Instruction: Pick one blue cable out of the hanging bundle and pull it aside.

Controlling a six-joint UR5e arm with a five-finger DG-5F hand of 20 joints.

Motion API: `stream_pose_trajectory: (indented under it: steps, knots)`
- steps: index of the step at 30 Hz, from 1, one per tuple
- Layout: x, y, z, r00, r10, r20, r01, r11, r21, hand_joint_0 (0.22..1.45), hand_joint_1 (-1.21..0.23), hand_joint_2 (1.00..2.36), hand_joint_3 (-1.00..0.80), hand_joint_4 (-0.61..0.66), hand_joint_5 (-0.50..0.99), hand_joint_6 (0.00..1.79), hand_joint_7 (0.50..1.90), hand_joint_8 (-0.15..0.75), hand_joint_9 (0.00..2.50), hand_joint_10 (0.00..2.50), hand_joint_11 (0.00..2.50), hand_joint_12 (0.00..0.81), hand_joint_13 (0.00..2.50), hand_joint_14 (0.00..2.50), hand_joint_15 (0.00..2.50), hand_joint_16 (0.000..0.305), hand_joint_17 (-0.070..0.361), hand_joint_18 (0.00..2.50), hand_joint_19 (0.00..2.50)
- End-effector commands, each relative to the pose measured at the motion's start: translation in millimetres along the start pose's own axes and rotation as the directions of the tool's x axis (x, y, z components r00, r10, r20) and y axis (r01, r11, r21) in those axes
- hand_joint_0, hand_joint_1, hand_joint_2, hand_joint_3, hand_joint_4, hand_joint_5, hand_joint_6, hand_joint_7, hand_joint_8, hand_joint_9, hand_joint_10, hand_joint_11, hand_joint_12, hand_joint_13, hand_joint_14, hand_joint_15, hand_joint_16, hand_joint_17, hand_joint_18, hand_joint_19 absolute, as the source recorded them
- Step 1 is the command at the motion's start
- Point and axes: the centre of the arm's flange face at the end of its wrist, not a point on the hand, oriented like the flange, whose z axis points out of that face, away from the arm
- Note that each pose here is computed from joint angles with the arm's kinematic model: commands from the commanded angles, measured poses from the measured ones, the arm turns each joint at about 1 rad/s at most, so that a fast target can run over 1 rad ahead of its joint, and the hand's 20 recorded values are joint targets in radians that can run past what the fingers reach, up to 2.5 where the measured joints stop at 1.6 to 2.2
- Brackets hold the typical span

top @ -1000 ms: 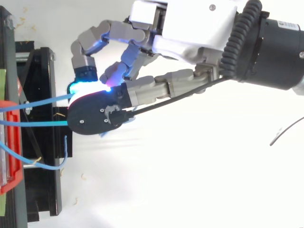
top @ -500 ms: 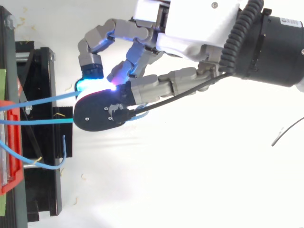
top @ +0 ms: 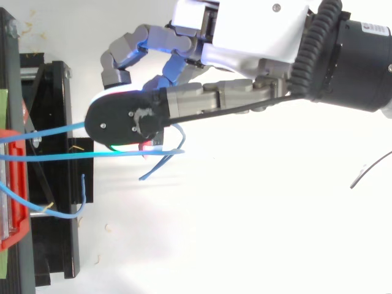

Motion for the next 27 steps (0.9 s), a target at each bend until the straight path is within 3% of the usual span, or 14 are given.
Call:
stream_pose_trajectory:
  steps: [1,7,16,27]
  knots:
    - [0.0,-0.4,-0.3,1.0000,0.000,0.000,0.000,1.0000,0.003,0.53,-0.56,1.01,-0.12,0.18,-0.12,0.89,1.28,0.354,1.08,0.01,0.60,0.402,0.79,0.02,0.54,0.061,0.137,0.73,0.54]
    - [0.0,-0.2,-0.1,1.0000,0.001,0.000,-0.001,1.0000,0.001,0.56,-0.71,1.01,0.00,0.20,-0.13,0.92,1.28,0.354,1.05,0.02,0.66,0.397,0.81,0.02,0.54,0.061,0.138,0.78,0.50]
    - [-0.7,1.5,-0.5,1.0000,0.000,0.003,0.000,1.0000,-0.001,0.61,-0.77,1.02,-0.02,0.10,-0.14,0.92,1.37,0.310,1.01,0.02,0.71,0.354,0.77,0.02,0.55,0.053,0.119,0.72,0.49]
    - [-1.3,4.5,-2.0,1.0000,0.002,0.001,-0.002,1.0000,-0.004,0.64,-0.78,1.03,-0.06,0.02,-0.15,0.93,1.35,0.282,0.98,0.02,0.69,0.334,0.74,0.02,0.53,0.048,0.108,0.67,0.49]
